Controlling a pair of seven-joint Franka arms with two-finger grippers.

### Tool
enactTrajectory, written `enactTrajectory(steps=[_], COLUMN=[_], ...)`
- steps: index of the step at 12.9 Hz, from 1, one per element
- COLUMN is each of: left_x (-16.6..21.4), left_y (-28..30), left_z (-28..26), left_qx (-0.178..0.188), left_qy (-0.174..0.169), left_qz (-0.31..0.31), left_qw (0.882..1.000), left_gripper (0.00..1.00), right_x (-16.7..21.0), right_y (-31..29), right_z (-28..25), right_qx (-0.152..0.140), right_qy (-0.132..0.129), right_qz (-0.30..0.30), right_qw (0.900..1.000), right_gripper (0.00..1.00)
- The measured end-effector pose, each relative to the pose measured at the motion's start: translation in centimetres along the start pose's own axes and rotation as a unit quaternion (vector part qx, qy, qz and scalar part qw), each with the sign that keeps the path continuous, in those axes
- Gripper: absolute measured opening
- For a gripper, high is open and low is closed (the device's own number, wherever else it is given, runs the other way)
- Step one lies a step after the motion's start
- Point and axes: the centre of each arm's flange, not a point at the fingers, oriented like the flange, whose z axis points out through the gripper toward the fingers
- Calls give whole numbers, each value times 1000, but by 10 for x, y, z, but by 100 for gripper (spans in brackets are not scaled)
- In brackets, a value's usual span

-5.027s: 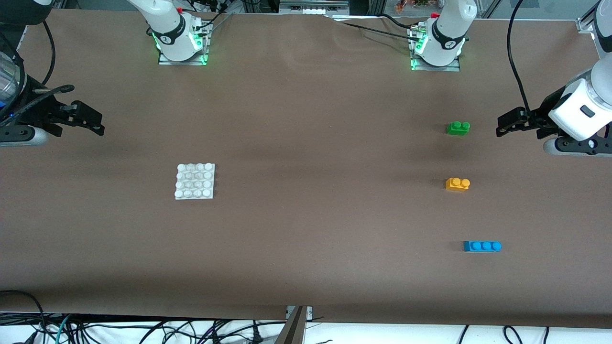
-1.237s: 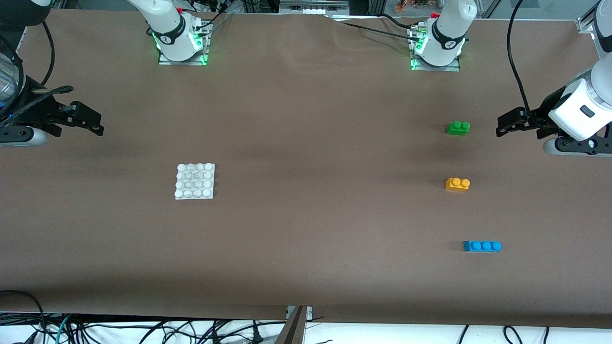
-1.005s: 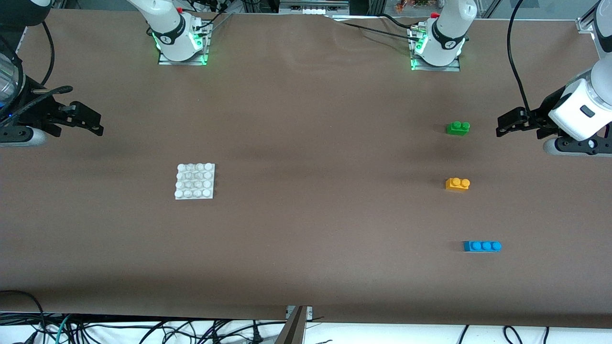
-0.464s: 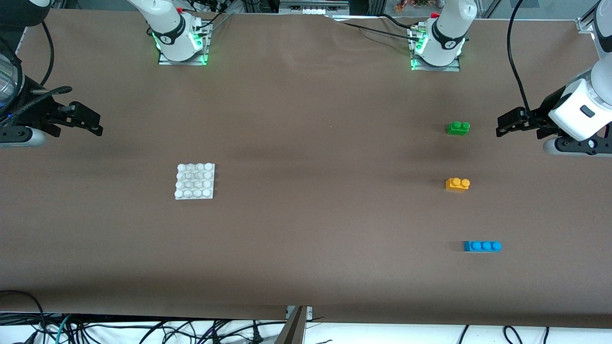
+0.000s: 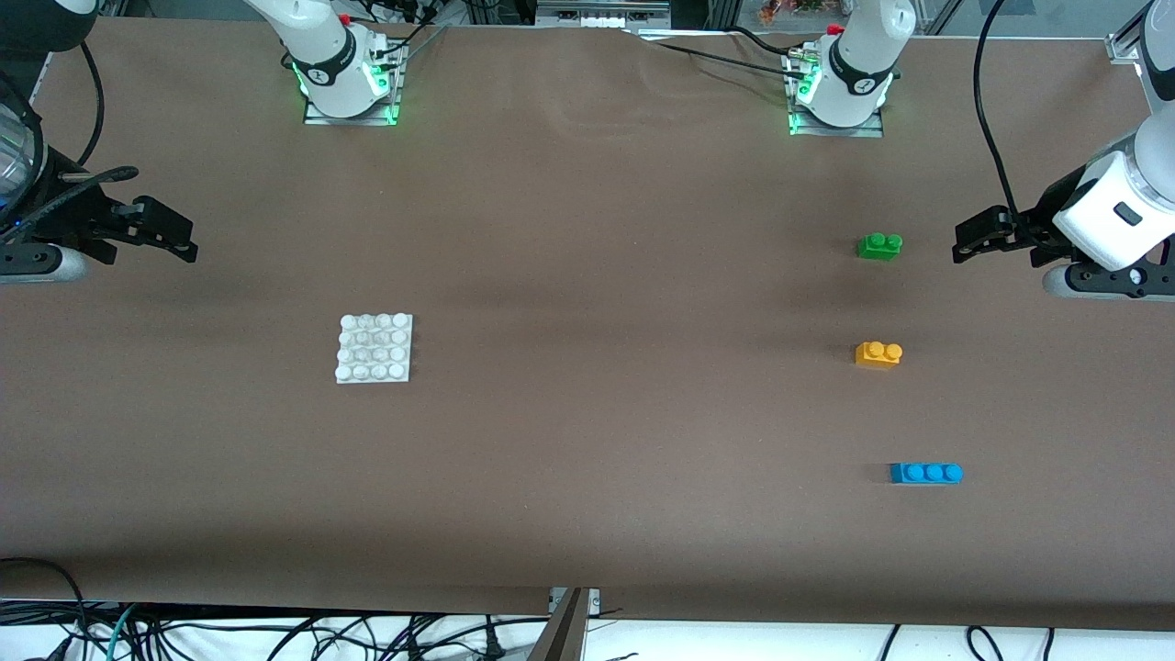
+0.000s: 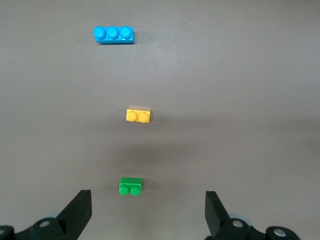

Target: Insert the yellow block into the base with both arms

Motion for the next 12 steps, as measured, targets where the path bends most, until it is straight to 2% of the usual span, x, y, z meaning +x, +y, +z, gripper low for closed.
enactTrajectory(steps=[5, 12], left_x=[0, 0], left_y=[0, 0], left_z=[0, 0], left_qx=[0, 0], left_qy=[0, 0], left_qz=[0, 0], left_qw=[1000, 1000], left_gripper=[100, 100], right_x=[6, 26], right_y=[0, -3], right_z=[9, 59], right_qx=[0, 0], right_qy=[-1, -38], right_qz=[0, -3], right_qw=[1000, 999], right_gripper=[99, 99])
